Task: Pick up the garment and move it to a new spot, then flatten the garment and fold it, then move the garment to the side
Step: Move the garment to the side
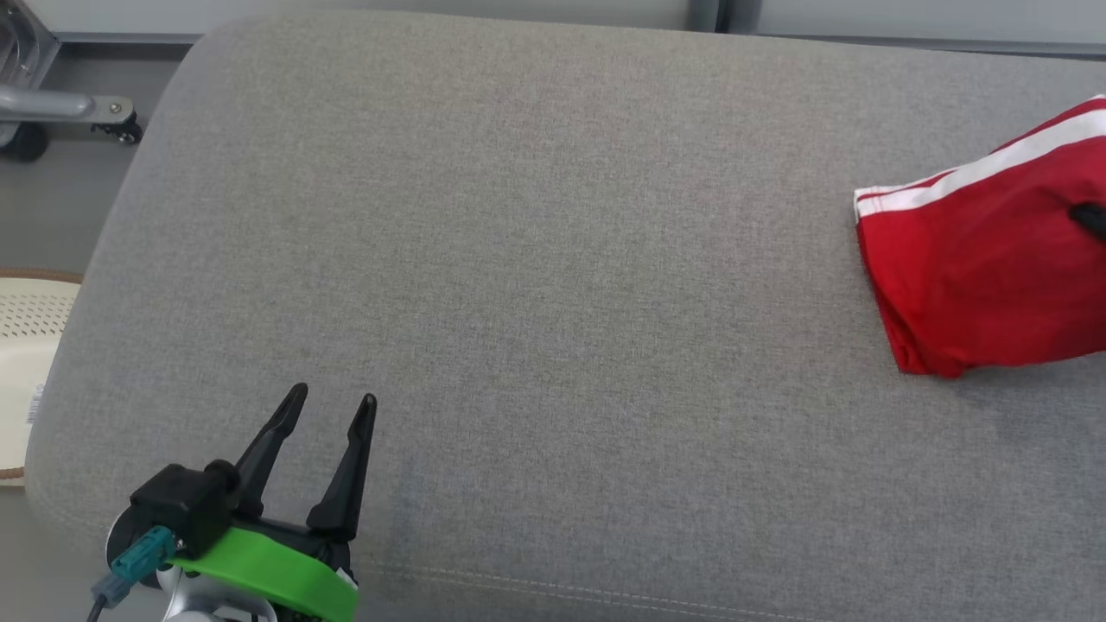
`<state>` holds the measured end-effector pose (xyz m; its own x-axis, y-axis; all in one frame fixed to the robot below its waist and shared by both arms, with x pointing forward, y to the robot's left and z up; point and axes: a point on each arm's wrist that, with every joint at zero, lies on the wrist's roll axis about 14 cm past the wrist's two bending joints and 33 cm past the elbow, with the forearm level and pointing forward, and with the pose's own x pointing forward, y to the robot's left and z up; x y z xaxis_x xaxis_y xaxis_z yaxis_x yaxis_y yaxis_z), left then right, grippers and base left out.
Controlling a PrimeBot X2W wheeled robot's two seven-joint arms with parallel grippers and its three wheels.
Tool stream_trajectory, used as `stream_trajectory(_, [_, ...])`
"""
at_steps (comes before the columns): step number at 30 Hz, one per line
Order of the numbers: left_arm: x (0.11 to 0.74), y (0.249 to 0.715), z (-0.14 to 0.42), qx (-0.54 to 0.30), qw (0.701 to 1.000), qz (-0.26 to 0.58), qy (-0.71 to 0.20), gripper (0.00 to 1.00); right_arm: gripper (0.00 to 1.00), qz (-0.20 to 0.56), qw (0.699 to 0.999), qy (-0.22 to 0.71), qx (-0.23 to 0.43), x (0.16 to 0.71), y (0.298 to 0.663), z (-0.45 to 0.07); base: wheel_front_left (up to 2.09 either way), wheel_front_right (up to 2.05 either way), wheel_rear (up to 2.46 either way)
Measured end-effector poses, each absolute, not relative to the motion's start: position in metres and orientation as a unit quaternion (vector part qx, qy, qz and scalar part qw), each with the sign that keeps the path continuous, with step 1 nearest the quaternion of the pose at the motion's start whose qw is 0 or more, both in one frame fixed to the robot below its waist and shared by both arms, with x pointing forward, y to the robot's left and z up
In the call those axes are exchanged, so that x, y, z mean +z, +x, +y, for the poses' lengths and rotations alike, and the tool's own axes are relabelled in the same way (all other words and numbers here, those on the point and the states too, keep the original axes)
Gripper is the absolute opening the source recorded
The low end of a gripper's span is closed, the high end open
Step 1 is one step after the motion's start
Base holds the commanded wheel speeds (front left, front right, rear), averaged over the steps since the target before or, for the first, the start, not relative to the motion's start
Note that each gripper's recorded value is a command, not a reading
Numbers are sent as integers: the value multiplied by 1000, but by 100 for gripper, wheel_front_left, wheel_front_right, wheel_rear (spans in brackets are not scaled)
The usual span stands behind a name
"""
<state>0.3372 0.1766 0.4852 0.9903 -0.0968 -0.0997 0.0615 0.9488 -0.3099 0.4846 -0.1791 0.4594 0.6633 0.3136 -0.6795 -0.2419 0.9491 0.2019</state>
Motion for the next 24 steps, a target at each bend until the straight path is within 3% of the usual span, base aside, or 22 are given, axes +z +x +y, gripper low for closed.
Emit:
stream_trajectory(10, [475, 368, 166, -57, 984, 73, -155, 100, 0, 395, 914, 32, 82, 445, 523, -232, 0, 0, 0])
stream_trajectory(24, [453, 398, 156, -70, 981, 95, -156, 100, 0, 419, 907, 23, -18, 419, 541, -308, 0, 0, 0])
